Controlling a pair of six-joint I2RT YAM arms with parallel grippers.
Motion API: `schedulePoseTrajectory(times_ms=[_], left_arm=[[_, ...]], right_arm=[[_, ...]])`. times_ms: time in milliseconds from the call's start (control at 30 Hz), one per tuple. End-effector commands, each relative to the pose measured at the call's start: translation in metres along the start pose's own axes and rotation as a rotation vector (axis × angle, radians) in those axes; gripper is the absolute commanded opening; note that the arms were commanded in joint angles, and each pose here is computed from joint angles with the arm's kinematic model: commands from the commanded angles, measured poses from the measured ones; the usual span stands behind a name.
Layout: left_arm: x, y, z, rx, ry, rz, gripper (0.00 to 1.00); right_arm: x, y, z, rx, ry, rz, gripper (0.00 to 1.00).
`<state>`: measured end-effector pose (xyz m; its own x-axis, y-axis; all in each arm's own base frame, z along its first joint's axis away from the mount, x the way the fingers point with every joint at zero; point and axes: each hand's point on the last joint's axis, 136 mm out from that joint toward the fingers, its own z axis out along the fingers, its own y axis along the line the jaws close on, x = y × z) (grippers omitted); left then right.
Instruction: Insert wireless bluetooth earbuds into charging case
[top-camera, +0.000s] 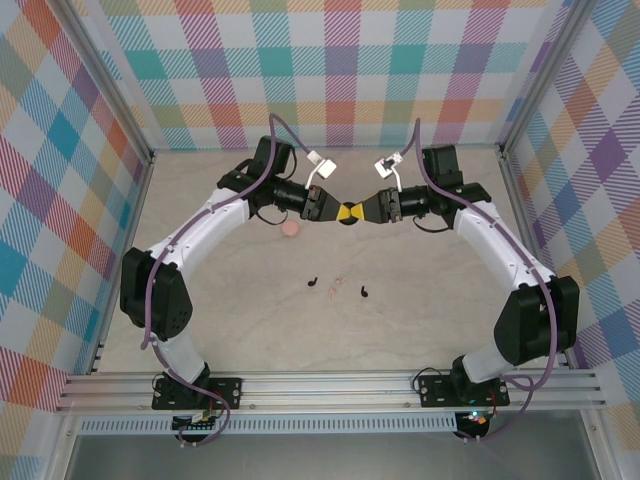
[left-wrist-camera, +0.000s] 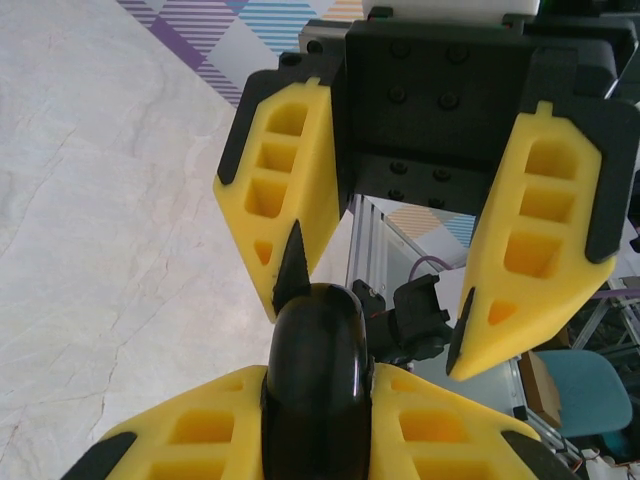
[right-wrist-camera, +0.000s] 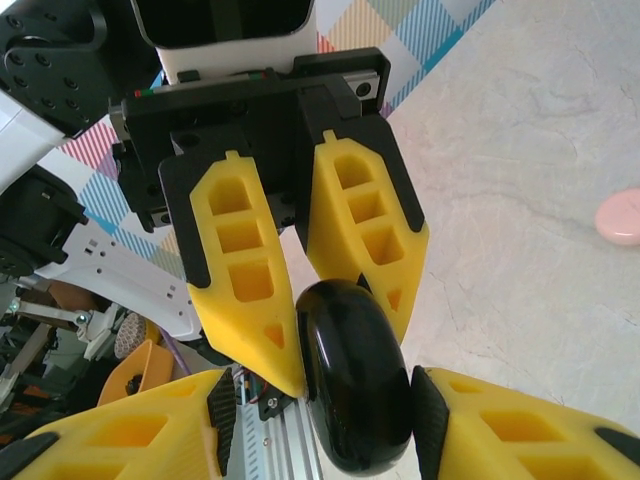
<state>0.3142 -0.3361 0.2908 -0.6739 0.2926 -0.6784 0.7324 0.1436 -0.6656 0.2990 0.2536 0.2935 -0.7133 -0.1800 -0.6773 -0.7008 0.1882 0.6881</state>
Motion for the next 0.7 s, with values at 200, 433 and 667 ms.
schedulePoseTrajectory(times_ms=[200,433,667], left_arm=[[-0.0166,-0.0254,-0.0093,0.013,-0.036,0.075,0.17],[-0.0175,-0.0263,-0.0084,0.012,-0.038,0.079,0.17],[-0.0189,-0.0279,-0.0089,0.009,-0.045,0.081,0.19]], right_arm=[[-0.0004,0.0038,0.0052,-0.039,0.022,-0.019,0.46],[-0.0035,0.0078,0.0074,-0.048,0.025,-0.031,0.38],[-0.0066,0.0024,0.0071,-0.009,0.01,-0.035,0.28]])
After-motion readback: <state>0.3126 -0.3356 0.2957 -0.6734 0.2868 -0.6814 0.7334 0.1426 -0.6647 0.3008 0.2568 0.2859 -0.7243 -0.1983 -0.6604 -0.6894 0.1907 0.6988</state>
